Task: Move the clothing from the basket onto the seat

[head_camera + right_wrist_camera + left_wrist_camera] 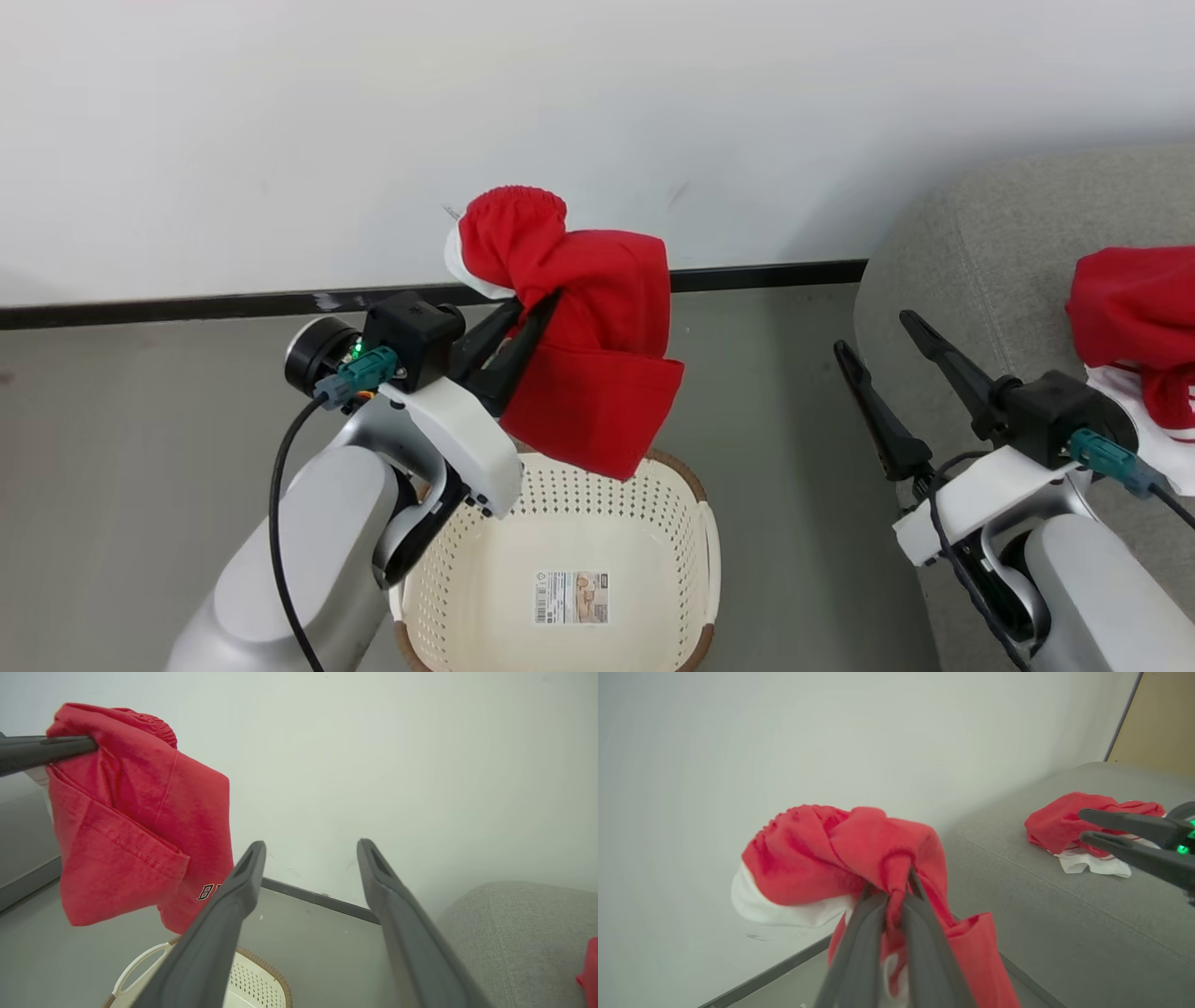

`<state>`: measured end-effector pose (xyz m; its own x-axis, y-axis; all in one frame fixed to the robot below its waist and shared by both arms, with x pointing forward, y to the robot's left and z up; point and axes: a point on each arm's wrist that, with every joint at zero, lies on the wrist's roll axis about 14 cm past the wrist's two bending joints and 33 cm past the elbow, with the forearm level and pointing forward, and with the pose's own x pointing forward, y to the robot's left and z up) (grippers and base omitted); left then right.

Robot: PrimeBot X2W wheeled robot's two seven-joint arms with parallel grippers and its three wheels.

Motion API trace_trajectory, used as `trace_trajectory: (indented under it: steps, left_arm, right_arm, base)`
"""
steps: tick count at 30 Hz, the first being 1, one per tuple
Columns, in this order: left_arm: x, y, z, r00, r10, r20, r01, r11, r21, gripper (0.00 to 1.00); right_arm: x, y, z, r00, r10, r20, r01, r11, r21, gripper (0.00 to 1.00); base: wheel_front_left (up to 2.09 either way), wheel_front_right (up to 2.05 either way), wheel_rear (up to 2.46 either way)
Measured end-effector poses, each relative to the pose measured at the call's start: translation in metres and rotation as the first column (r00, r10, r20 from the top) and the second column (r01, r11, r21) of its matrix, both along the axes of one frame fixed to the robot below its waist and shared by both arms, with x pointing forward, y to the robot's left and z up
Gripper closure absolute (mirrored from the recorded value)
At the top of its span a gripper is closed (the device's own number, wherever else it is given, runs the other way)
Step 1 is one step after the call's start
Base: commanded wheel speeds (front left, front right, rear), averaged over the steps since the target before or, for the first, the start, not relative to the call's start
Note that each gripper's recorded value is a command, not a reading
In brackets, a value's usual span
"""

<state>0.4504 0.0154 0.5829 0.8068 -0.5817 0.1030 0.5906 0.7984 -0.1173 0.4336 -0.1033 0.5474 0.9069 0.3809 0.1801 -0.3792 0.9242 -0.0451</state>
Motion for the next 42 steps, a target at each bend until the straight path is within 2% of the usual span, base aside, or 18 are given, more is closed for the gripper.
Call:
trace_trajectory:
  steps: [8,16,24,34,35,36,38,39,40,42]
  left_arm:
    - [-0.03,-0.015,0.017,0.998,-0.059,0.02,0.059,0.998,-0.015,1.0]
    - [-0.053,-0.028,0.032,0.993,-0.109,0.038,0.11,0.993,-0.029,1.0]
    - [-0.072,-0.038,0.043,0.987,-0.155,0.049,0.157,0.987,-0.041,1.0]
    - [-0.079,-0.035,0.043,0.987,-0.157,0.031,0.159,0.986,-0.049,1.0]
    - [-0.079,-0.035,0.043,0.987,-0.157,0.033,0.158,0.986,-0.051,1.0]
    - [-0.079,-0.034,0.043,0.987,-0.156,0.032,0.158,0.986,-0.054,1.0]
    - [-0.079,-0.034,0.043,0.988,-0.156,0.023,0.157,0.986,-0.06,1.0]
    - [-0.078,-0.033,0.042,0.988,-0.154,0.02,0.155,0.986,-0.065,1.0]
    - [-0.078,-0.032,0.042,0.989,-0.148,0.016,0.149,0.986,-0.07,1.0]
    - [-0.077,-0.03,0.039,0.991,-0.137,0.006,0.137,0.987,-0.078,1.0]
  right_arm:
    - [-0.015,-0.001,-0.014,0.996,0.075,-0.055,-0.078,0.994,-0.071,0.0]
    - [-0.031,0.026,-0.025,0.976,0.187,-0.111,-0.195,0.979,-0.063,0.0]
    - [-0.03,0.061,-0.013,0.94,0.324,-0.106,-0.333,0.94,-0.08,0.0]
    - [-0.043,0.112,-0.016,0.857,0.493,-0.149,-0.506,0.86,-0.064,0.0]
    - [-0.046,0.117,-0.016,0.845,0.512,-0.152,-0.525,0.848,-0.064,0.22]
    - [-0.049,0.123,-0.016,0.833,0.532,-0.155,-0.546,0.836,-0.063,0.52]
    - [-0.055,0.131,-0.019,0.809,0.563,-0.168,-0.578,0.813,-0.062,0.69]
    - [-0.057,0.134,-0.021,0.801,0.574,-0.174,-0.591,0.804,-0.067,0.87]
    - [-0.058,0.135,-0.021,0.796,0.579,-0.177,-0.597,0.799,-0.072,1.0]
    - [-0.058,0.134,-0.024,0.789,0.585,-0.187,-0.606,0.792,-0.079,1.0]
  base:
    - [0.0,0.0,0.0]
    - [0.0,0.0,0.0]
    - [0.0,0.0,0.0]
    - [0.0,0.0,0.0]
    - [0.0,0.0,0.0]
    - [0.0,0.0,0.0]
    - [0.0,0.0,0.0]
    - [0.0,0.0,0.0]
    - [0.0,0.0,0.0]
    - [0.0,0.0,0.0]
